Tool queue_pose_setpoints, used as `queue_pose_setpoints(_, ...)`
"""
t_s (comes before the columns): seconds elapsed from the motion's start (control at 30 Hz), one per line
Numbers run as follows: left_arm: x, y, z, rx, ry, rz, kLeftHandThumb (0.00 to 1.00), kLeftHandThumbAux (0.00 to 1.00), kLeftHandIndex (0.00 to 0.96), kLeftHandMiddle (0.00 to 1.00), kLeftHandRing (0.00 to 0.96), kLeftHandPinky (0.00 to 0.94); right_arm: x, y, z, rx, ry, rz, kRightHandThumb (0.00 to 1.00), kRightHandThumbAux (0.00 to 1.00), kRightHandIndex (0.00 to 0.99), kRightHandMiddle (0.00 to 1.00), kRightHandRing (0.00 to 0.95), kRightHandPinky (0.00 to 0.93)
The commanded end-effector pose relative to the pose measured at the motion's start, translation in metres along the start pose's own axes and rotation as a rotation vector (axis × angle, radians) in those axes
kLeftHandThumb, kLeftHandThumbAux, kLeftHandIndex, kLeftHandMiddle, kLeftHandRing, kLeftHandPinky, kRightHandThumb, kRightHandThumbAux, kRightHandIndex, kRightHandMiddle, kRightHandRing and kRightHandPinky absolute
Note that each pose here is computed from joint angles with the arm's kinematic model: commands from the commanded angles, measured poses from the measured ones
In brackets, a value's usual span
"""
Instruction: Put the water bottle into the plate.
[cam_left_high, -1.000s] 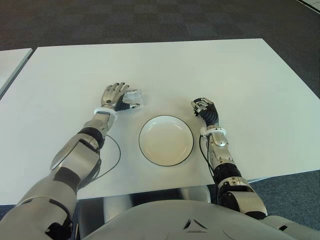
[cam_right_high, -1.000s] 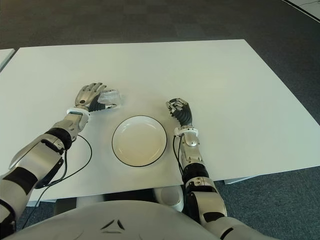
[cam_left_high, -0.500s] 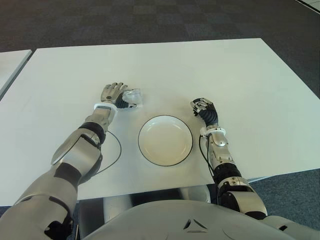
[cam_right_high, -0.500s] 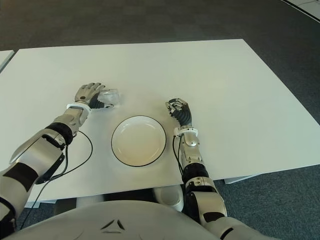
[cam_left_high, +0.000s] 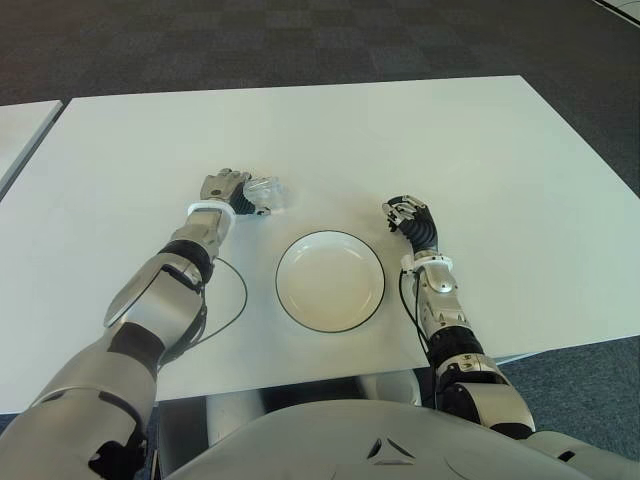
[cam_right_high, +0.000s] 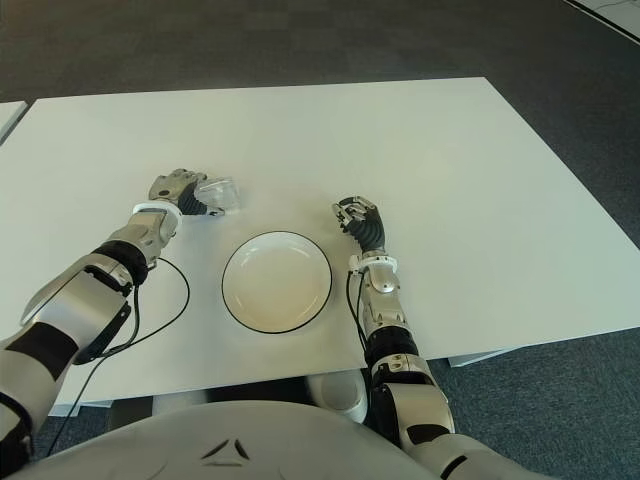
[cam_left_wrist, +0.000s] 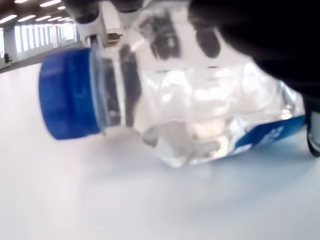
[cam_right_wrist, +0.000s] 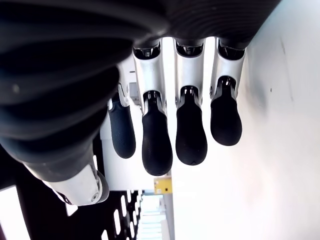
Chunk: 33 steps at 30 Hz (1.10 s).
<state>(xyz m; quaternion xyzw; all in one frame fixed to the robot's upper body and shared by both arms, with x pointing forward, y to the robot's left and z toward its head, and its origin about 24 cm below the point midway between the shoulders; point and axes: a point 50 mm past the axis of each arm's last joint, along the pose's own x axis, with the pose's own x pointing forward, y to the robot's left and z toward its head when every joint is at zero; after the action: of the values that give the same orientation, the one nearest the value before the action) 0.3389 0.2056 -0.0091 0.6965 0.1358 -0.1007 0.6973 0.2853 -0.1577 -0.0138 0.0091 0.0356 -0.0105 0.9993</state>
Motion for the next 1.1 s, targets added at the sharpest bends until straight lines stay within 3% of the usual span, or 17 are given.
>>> queue_pose_setpoints(0.03,-0.0198,-0.0508,-0.0054,-0.006,0.043,-0.155,0.777,0.470,0.391,0.494,0.525,0.549,-0.0055,-0.0021,-0.0112,0.002,0.063,-0.007,0.707,0.729,0.438,0.694,0.683,0.685)
queue_pose_setpoints(0.1,-0.0196,-0.0499,-0.0052,-0.011,0.043,-0.135,0.813,0.588,0.384,0.509,0.573,0.587,-0.0053,-0.0023,-0.0113,0.003,0.065,-0.006,0.706,0.729,0.438,0.694,0.683,0.684)
queue_pose_setpoints(0.27,-0.0204,-0.0484,-0.0050,-0.042,0.038,-0.071,0.840,0.653,0.391,0.539,0.694,0.726,-0.0048,-0.0024,-0.0113,0.012,0.064,-0.006,0.707,0.728,0.438,0.693,0.681,0.686)
queue_pose_setpoints(0.8,-0.0206,-0.0474,-0.0063,-0.131,0.047,-0.055,0.851,0.668,0.398,0.547,0.837,0.872,-0.0044,-0.0021,-0.0110,0.013,0.065,-0.011,0.708,0.729,0.438,0.693,0.679,0.678)
queue_pose_setpoints(1.1,-0.0204,-0.0479,-0.0084,-0.195,0.055,-0.095,0.850,0.670,0.395,0.544,0.850,0.866,-0.0051,-0.0025,-0.0107,0.013,0.060,-0.007,0.707,0.729,0.438,0.695,0.681,0.684)
